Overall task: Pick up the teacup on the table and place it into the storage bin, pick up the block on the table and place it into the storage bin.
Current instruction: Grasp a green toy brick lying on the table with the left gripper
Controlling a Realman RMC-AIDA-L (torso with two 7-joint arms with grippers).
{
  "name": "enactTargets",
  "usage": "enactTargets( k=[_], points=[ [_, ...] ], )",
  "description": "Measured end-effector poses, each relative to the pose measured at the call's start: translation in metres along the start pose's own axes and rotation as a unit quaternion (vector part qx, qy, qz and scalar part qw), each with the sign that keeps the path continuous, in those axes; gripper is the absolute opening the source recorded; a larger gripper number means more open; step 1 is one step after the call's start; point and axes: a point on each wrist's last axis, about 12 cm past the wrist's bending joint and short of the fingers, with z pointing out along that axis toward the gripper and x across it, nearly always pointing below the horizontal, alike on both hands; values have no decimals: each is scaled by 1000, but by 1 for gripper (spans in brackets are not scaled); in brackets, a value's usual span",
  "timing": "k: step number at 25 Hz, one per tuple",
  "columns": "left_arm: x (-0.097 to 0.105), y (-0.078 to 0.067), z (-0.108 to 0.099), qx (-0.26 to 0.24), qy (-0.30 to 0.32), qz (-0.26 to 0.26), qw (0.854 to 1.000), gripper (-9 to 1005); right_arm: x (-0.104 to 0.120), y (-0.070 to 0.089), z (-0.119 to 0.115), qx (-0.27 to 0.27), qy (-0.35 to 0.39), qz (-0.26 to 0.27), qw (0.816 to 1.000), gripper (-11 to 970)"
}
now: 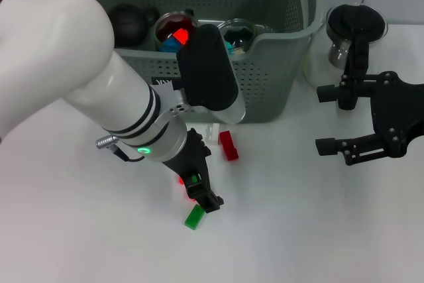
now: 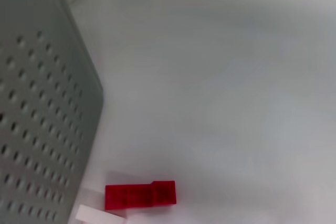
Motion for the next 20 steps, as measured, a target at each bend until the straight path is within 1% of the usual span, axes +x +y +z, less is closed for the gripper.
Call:
enactTargets(
  k=[11, 15, 20],
  points=[
    [-5, 2, 4, -10, 7, -8, 1000, 959, 0, 0, 0, 0, 0, -2, 1000, 928],
    [-8, 0, 8, -5, 16, 2, 1000, 957, 0, 0, 0, -1, 1, -4, 1000, 928],
    [-9, -2, 13, 0, 27, 11, 1000, 829, 1, 1, 1, -2, 2, -4, 1000, 928]
  ],
)
